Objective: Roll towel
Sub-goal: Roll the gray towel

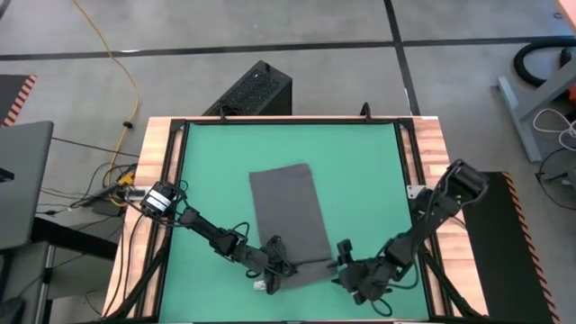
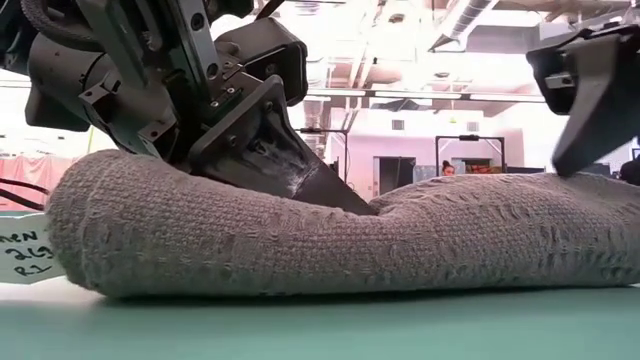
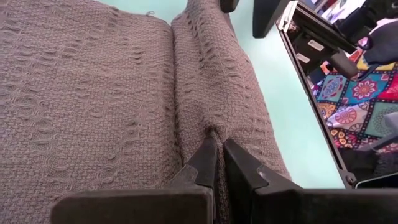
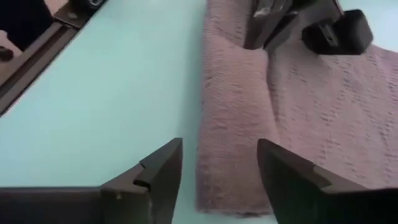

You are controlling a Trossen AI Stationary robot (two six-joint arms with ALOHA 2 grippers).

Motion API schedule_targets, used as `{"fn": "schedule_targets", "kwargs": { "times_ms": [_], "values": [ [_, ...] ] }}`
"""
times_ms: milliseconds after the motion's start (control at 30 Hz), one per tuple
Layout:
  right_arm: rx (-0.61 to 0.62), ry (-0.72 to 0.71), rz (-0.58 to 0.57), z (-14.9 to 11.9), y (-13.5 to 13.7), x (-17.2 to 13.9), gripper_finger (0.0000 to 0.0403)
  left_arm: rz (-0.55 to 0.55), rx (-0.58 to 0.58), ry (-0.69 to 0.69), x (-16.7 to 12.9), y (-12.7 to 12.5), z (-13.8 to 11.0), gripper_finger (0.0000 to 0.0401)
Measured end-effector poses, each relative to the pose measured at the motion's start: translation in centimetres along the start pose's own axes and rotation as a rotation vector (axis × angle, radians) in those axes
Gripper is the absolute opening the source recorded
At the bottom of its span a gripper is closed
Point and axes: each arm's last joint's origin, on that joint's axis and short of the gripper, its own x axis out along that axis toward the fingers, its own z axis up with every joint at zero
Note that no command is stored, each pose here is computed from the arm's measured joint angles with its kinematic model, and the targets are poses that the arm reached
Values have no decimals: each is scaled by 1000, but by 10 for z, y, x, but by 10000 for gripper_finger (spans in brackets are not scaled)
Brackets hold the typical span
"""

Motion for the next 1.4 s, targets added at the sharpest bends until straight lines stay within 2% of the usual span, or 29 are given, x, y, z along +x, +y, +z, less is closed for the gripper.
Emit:
{"fn": "schedule_targets", "kwargs": {
  "times_ms": [200,367,533,667,833,900,933,1033,1200,1400],
  "values": [
    [-14,45,-17,-6,-3,4,270,-2,-9,-1,0,0,0,7],
    [-54,114,-30,-24,5,24,274,1,-21,-5,0,0,0,42],
    [-48,132,-68,-31,6,35,267,-25,-6,16,-4,-3,4,81],
    [-23,126,-44,-28,1,37,216,-64,34,26,-18,-13,17,100],
    [26,139,36,-20,-12,34,86,-48,113,-30,-40,-27,41,105],
    [69,143,91,-16,-19,32,40,-30,147,-51,-46,-29,45,105],
    [94,148,121,-14,-23,32,36,-28,165,-60,-47,-31,47,105],
    [225,172,225,-9,-36,33,36,-17,211,-111,-50,-34,50,105],
    [462,253,426,-8,-60,43,40,-61,236,-185,-45,-39,52,105],
    [687,335,530,-15,-90,51,41,-108,239,-186,-36,-38,44,105]
  ]
}}
